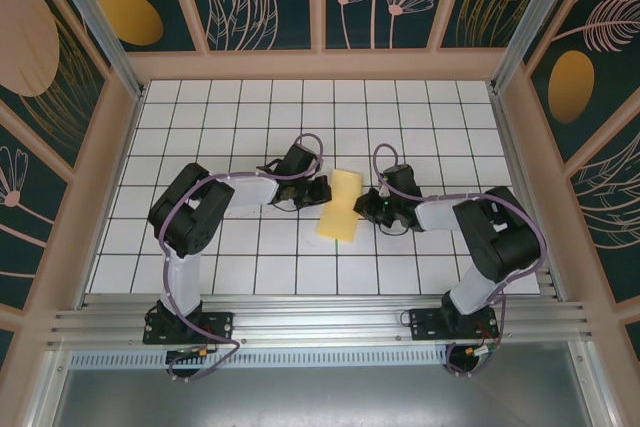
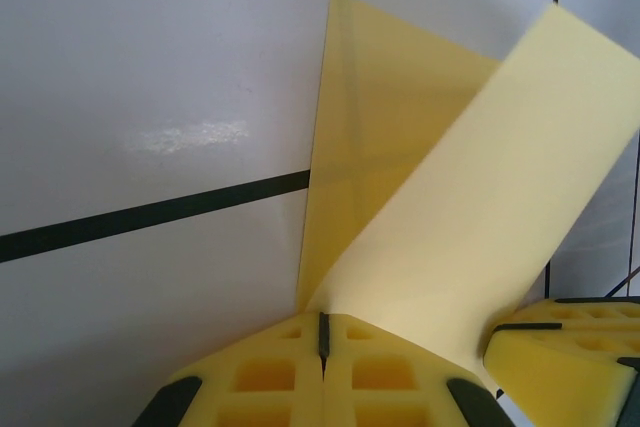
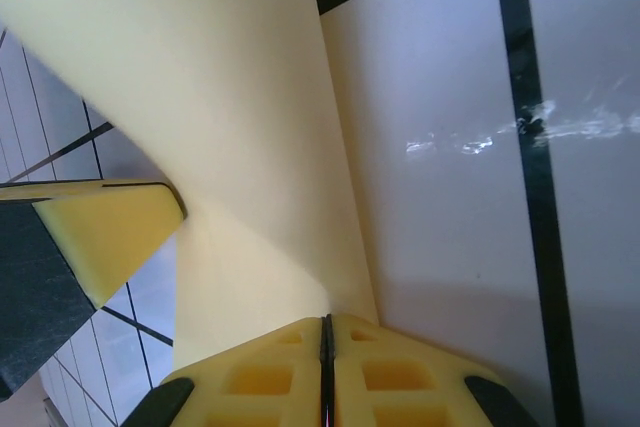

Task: Fold a paper plane with a square sheet of paper (pick it up from the middle)
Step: Fold the square sheet of paper in half at the center of the table.

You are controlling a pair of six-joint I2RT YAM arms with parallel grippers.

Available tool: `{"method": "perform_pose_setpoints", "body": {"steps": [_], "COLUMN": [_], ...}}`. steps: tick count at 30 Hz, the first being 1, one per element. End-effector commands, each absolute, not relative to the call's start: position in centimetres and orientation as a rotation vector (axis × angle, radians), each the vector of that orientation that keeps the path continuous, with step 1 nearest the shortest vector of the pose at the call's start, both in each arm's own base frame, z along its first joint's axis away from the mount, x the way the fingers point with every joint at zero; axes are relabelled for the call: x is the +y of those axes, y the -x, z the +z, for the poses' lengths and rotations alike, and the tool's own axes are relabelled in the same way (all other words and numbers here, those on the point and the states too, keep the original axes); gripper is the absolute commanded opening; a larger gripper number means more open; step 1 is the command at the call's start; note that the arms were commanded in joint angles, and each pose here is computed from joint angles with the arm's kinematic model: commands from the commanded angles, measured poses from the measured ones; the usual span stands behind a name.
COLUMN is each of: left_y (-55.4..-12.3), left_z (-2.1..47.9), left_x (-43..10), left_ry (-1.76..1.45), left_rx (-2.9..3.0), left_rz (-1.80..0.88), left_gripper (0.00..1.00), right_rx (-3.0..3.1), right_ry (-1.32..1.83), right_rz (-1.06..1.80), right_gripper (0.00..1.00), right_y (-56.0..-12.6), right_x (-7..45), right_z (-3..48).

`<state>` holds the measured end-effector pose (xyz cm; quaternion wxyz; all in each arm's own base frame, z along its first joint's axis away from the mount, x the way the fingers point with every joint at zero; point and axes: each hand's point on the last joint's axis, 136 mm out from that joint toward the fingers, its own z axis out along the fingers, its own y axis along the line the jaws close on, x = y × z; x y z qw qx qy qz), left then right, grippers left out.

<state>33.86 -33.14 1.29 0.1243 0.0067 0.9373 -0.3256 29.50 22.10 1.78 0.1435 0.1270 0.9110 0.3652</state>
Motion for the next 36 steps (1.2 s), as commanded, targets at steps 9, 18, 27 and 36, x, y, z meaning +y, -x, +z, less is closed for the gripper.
{"method": "perform_pose_setpoints", "body": {"steps": [9,18,27,36], "left_y": [-31.1,-31.0,-30.8,-30.7], "left_z": [-4.5,-4.5,-4.8,-4.9], "left_x": [-30.0,-30.0,-29.7,-29.7], "left_ry": [0.010,0.004,0.008,0.004], "left_rx": [2.919,2.922,2.932,2.935], "left_rz": [-0.730,-0.727,-0.716,-0.716], "left_gripper": [0.00,0.00,0.00,0.00], "right_rx": [2.554,2.641,2.569,2.574], "right_ry": [-0.287,-0.405,-0.357,-0.363], "right_rz": [1.114,1.016,1.106,1.122], "right_gripper": [0.11,0.11,0.11,0.12], "right_y": [-32.6,-32.3,-33.9,-35.0], "right_x": [23.0,21.1,22.1,22.1], "right_z": [5.3,0.9,4.7,3.9]}}
